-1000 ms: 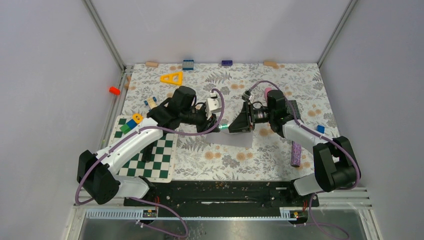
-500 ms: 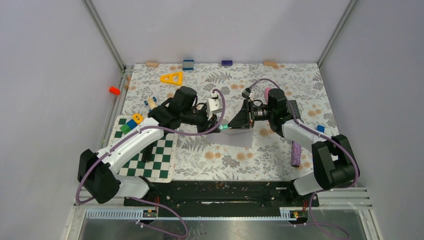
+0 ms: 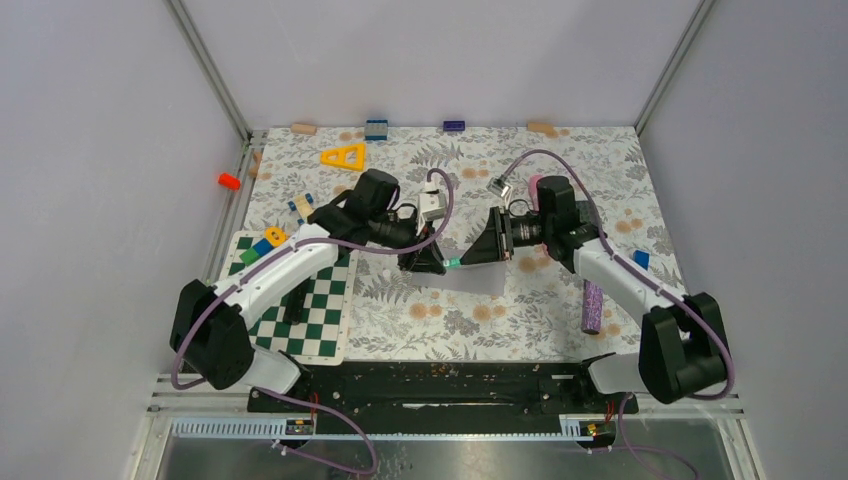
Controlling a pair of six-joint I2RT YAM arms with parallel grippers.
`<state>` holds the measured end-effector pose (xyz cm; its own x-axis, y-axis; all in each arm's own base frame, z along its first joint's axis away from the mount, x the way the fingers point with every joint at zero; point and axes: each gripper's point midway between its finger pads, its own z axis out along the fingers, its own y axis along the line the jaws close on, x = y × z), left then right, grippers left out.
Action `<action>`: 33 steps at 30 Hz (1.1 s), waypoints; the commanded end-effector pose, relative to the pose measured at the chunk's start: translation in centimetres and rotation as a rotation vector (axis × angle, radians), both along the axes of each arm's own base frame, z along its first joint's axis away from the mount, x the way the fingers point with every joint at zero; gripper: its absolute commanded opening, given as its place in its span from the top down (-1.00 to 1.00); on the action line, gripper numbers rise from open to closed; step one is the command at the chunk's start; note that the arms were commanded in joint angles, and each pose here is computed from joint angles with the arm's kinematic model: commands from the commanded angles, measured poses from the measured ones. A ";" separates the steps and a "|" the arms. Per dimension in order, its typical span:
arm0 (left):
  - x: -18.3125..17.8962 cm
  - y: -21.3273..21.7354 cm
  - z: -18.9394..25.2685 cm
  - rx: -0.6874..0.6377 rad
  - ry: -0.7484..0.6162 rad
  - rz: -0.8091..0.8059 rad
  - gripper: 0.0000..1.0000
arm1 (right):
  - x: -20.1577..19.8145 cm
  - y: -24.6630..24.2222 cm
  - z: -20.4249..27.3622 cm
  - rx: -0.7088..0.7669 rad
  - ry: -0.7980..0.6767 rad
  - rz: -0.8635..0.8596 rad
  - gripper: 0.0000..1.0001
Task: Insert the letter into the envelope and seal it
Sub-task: Screw the solid glue.
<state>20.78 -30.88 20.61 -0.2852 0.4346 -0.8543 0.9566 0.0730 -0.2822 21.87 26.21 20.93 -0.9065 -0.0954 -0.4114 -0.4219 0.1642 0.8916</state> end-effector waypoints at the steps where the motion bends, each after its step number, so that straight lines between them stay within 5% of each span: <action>1: -2.0 -0.8 2.7 -0.127 0.149 -0.133 1.00 | -0.8 -0.7 1.4 -0.023 -0.342 0.044 0.52; 10: -3.4 -0.8 3.1 -0.201 0.367 -0.250 0.99 | -3.4 -1.1 1.0 -0.036 -0.747 0.141 0.47; 14: -3.1 -0.8 3.0 -0.194 0.363 -0.235 0.99 | -3.2 -1.4 1.3 -0.067 -0.747 0.117 -0.17; 16: -2.4 -0.8 2.8 -0.170 0.317 -0.190 0.99 | -3.3 -1.5 1.9 -0.083 -0.687 0.102 -0.53; 18: -1.3 -0.7 2.5 -0.135 0.240 -0.121 0.99 | -3.1 -1.6 2.7 -0.092 -0.604 0.077 -0.65; 27: 2.0 0.3 3.2 -0.064 -0.118 0.110 1.00 | 0.5 -1.3 2.0 -0.039 0.124 0.004 -0.54; 33: 2.7 0.2 1.7 0.037 -0.246 0.156 1.00 | 1.8 -0.5 2.2 0.047 0.201 -0.016 -0.44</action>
<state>21.69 -30.76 23.15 -0.2376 0.3829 -0.8927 0.9688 0.1605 -0.1890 23.41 24.92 19.70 -0.9636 -0.0825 -0.2541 -0.2670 0.2591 0.9282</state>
